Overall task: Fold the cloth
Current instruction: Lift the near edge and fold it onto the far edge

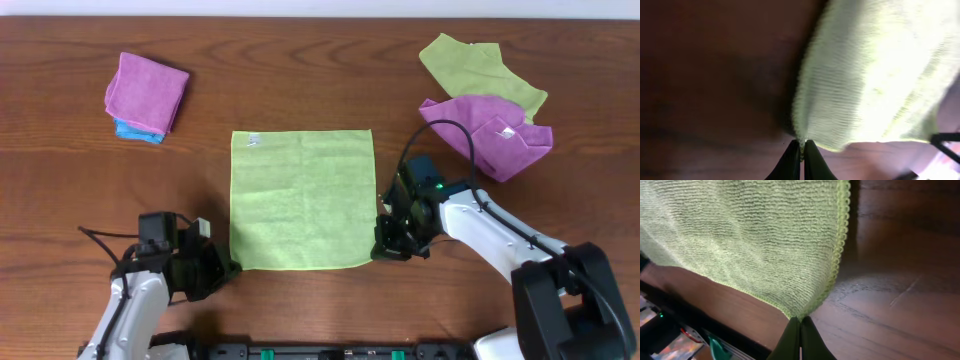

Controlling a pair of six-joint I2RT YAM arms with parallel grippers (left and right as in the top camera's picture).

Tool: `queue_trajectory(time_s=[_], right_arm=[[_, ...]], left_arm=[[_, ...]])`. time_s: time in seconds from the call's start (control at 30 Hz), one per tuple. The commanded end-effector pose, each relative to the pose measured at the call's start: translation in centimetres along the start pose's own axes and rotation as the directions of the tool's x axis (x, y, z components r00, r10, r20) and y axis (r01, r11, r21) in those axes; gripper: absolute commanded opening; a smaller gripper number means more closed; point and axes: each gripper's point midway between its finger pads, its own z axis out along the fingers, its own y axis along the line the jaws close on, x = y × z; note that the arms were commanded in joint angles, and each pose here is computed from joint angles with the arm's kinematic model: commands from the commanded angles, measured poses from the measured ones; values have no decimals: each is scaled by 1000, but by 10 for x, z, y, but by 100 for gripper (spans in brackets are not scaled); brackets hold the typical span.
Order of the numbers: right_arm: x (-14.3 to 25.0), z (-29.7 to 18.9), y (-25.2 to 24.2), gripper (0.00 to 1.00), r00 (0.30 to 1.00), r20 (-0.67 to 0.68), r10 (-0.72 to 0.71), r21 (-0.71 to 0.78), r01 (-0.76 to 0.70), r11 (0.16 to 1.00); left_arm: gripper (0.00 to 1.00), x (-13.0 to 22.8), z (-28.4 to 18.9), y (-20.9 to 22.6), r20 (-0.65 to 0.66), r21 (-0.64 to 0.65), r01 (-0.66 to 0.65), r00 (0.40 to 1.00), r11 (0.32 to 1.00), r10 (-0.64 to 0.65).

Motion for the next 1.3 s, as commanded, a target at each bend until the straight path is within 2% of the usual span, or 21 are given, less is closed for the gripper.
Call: queue_trajectory(time_s=[0.0, 0.23, 0.43, 0.83, 1.03, 1.13, 1.27], right_arm=[[-12, -10, 19, 1, 998, 30, -47, -39, 48, 998], [-66, -56, 57, 2, 967, 223, -125, -81, 146, 986], [-118, -87, 69, 2, 911, 400, -98, -126, 160, 979], [-199, -83, 67, 2, 884, 462, -73, -139, 153, 978], [-236, -108, 70, 1, 835, 548, -54, -121, 142, 982], [-242, -118, 70, 2, 828, 560, -44, -124, 136, 983], [-223, -105, 56, 2, 879, 476, -18, -105, 77, 992]], left_arm=[[6, -29, -23, -38, 72, 77, -83, 994, 994, 77], [6, -86, -70, -92, 268, 106, -201, 949, 974, 167], [6, -123, -65, -104, 342, 153, -182, 932, 971, 121], [6, -207, -20, -129, 319, 164, -185, 940, 969, 126], [6, -245, -12, -153, 312, 204, -216, 939, 955, 146], [6, -249, -9, -165, 282, 219, -245, 943, 944, 180], [6, -225, -4, -157, 184, 149, -308, 942, 940, 280]])
